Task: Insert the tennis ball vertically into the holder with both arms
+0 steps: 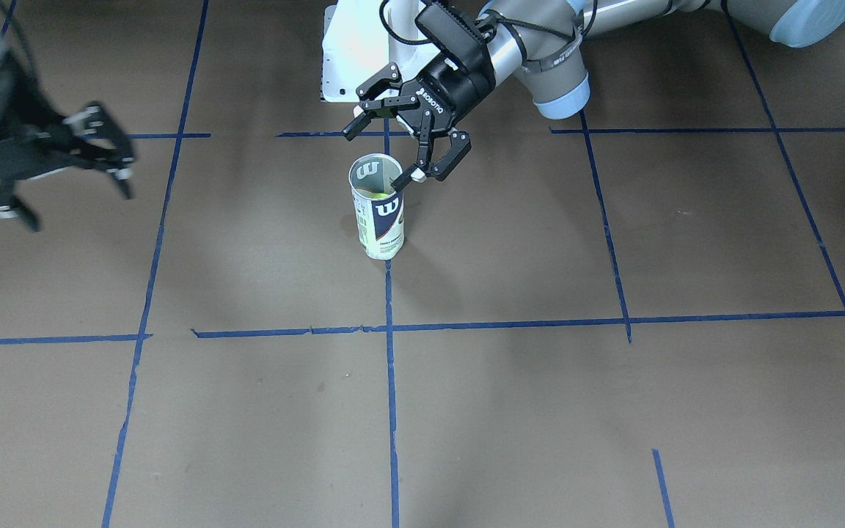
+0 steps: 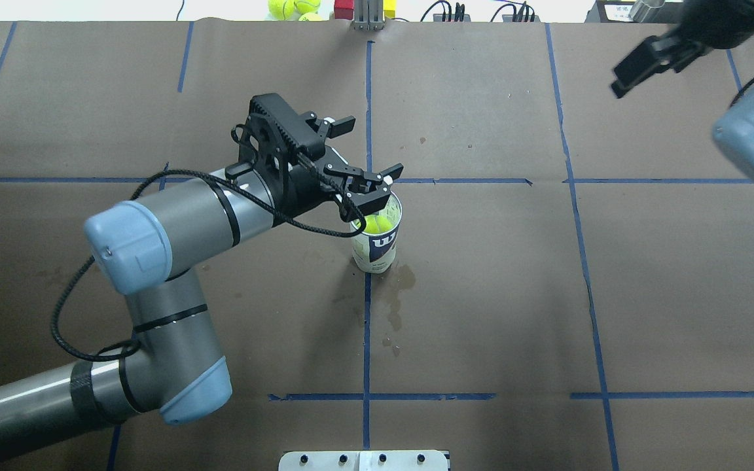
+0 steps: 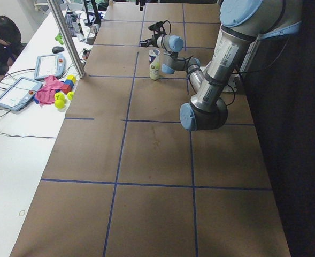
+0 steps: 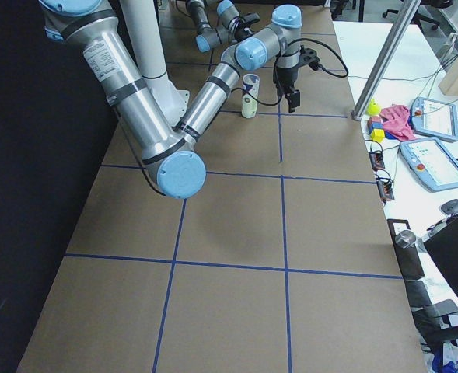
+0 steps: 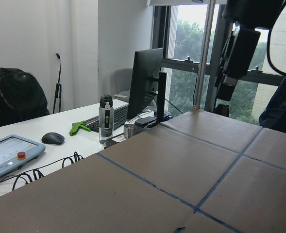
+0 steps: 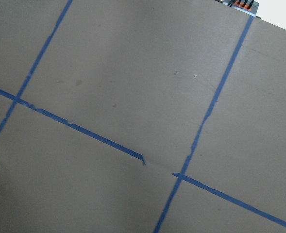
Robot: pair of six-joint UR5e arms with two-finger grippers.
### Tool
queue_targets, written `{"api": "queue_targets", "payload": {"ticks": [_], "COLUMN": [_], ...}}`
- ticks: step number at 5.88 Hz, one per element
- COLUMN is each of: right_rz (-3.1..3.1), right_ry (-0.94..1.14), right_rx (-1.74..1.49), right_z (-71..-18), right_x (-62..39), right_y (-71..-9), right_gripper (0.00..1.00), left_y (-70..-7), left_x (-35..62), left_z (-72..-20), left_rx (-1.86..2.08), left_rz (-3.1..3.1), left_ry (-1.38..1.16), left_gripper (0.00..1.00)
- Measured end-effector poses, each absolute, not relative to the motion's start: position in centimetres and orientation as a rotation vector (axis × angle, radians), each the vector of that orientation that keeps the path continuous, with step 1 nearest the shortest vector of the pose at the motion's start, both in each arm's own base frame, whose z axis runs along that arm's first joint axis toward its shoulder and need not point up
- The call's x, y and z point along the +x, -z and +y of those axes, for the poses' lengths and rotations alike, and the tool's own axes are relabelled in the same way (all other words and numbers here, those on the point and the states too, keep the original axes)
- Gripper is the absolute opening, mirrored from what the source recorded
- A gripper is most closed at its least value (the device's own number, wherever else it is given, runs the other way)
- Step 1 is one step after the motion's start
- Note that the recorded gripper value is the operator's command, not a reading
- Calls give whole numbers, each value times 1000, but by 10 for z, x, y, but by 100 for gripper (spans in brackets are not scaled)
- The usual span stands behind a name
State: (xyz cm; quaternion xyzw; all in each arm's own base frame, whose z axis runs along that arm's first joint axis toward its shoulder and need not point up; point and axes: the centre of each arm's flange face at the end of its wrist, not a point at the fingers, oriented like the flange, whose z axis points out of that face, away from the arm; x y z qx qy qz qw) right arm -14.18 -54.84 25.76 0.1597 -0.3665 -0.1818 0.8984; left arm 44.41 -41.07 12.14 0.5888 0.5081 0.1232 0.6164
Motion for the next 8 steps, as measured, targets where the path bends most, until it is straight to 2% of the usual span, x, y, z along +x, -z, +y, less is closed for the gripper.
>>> {"api": "queue_targets", "payload": {"ticks": [3,5,8], "right_rz": [-727,-727,-753], "right_ry": [497,476,361], "right_rx": [315,243,102], "right_z": [-520,-481,-441], "right_x": [-5,51,81], "right_y": [-399,-485,-571], "right_gripper": [100,100,100], "left_y": [-128,-157,-248], "left_x": [382,323,227], "left_z": [-474,-528,-593], "left_rx": [1153,1007,802], "left_rz": [913,765,538], "left_ry": [-474,-576,-615], "left_gripper": [100,100,100]}}
